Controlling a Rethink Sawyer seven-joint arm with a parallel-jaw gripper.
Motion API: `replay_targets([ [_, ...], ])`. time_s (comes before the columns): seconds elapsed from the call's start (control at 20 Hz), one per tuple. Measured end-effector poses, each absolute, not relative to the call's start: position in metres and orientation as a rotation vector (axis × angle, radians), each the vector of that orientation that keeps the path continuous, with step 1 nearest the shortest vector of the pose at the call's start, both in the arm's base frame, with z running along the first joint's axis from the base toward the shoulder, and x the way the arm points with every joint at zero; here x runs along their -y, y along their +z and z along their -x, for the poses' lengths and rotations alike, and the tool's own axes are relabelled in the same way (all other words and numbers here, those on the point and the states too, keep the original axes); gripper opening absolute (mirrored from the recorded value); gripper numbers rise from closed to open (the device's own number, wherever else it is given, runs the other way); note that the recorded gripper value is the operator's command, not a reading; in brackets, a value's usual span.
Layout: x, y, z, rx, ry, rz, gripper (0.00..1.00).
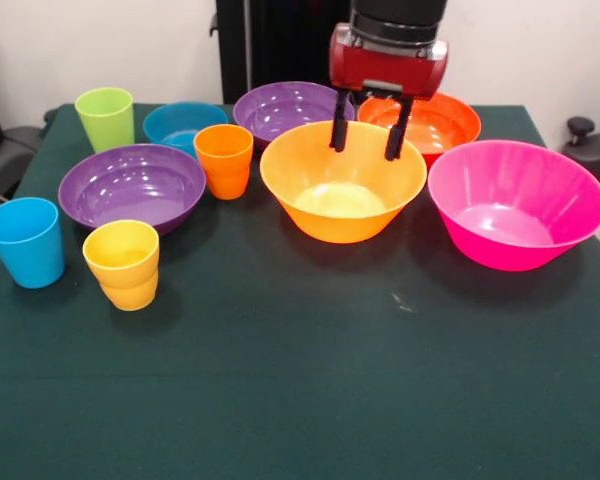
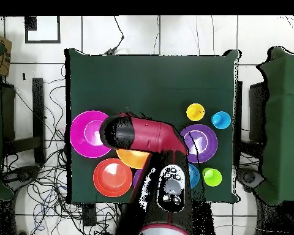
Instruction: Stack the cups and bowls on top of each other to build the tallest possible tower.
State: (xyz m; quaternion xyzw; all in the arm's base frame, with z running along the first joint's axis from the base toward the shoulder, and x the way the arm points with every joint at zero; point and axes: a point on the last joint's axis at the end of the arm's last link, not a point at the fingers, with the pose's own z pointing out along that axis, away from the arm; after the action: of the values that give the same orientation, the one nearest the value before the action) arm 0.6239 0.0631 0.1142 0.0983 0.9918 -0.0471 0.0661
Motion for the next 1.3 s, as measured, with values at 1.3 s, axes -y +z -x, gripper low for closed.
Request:
replay_targets([
  [1.3, -0.039, 0.136, -0.614, -2.68, -0.115, -1.392, 1.0],
])
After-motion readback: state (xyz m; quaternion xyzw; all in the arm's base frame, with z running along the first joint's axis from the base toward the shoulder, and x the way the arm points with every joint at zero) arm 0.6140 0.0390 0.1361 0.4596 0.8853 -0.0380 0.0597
